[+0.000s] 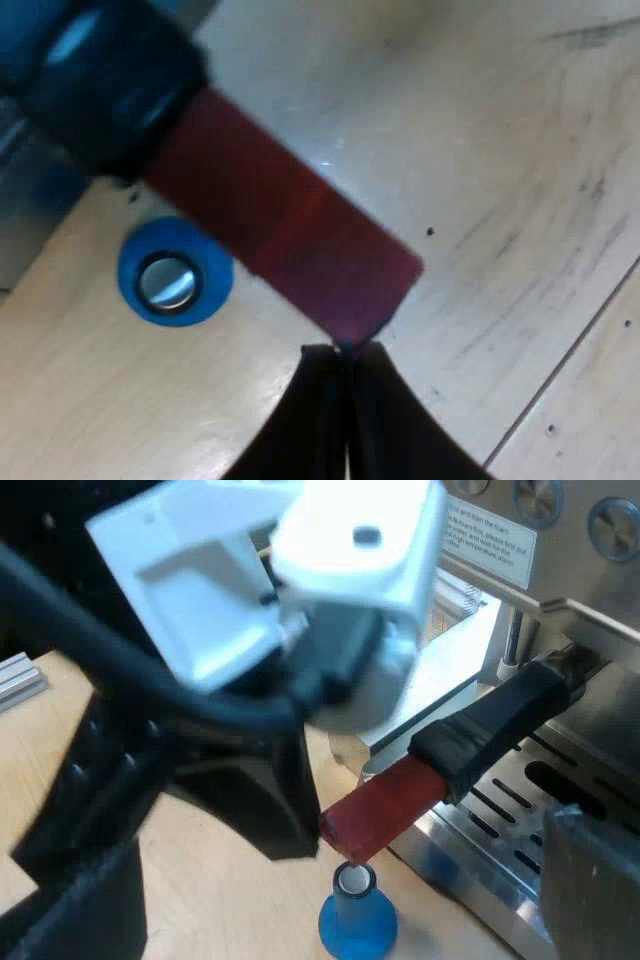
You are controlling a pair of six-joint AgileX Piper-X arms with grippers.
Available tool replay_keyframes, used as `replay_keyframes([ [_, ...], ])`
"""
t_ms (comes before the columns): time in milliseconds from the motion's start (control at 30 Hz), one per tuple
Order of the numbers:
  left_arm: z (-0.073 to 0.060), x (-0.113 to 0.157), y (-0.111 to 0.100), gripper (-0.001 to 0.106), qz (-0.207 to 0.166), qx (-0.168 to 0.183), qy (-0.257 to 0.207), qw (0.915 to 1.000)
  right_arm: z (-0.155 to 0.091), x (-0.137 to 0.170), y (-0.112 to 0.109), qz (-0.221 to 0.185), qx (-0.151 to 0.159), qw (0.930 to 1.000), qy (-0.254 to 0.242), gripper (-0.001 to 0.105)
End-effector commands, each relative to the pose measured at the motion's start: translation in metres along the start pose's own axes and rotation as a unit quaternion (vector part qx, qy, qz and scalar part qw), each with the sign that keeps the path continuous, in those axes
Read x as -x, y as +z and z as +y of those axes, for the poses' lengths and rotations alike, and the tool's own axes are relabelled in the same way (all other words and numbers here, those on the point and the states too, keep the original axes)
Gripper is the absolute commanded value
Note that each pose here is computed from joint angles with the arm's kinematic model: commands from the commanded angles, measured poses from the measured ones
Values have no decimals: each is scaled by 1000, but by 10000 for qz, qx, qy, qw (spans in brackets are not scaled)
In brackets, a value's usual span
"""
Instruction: Put the handle in the coffee machine
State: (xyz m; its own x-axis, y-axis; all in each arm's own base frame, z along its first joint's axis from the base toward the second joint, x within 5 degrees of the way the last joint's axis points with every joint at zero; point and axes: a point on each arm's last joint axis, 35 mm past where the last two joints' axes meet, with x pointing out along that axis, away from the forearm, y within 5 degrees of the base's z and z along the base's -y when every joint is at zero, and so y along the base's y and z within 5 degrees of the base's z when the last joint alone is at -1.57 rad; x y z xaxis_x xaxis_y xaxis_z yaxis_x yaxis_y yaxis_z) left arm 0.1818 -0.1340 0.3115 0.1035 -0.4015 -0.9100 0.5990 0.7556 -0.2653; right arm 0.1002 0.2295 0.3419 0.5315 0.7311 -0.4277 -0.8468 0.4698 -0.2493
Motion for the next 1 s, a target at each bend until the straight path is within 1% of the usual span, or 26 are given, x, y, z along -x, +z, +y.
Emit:
replay_keyframes([
  [33,-4,14,-4,0,-206,-122,29,9997,-2,4,5,-103,-6,9999,6,80],
  [267,-10,40,-21,0,-555,-269,184,9979,-1,4,5,-114,-39,9999,65,80],
  [300,-10,44,-24,0,-637,-357,292,9969,-1,5,5,-132,-122,9997,181,80],
  [367,-11,50,-28,0,-749,-499,450,9949,0,5,5,-137,-162,9995,216,80],
  [400,-12,56,-32,0,-854,-669,568,9925,0,5,4,-74,-216,9995,238,80],
  [500,-13,67,-40,0,-1060,-971,638,9876,1,5,1,34,-192,9994,278,80],
  [667,-7,80,-49,0,-1358,-757,794,9846,3,5,-3,190,-160,9983,531,80],
  [767,0,89,-55,0,-1553,-503,938,9821,3,6,0,156,-166,9976,658,80],
  [867,5,96,-59,0,-1715,-291,949,9802,2,10,4,253,-150,9973,672,80],
  [933,7,100,-62,3,-1805,-210,923,9790,0,13,8,317,-139,9971,671,80],
  [967,8,102,-64,9,-1852,-145,973,9778,-1,16,11,364,-131,9969,678,80],
  [1000,9,103,-65,17,-1882,-102,1003,9769,-3,18,13,422,-120,9971,616,80],
])
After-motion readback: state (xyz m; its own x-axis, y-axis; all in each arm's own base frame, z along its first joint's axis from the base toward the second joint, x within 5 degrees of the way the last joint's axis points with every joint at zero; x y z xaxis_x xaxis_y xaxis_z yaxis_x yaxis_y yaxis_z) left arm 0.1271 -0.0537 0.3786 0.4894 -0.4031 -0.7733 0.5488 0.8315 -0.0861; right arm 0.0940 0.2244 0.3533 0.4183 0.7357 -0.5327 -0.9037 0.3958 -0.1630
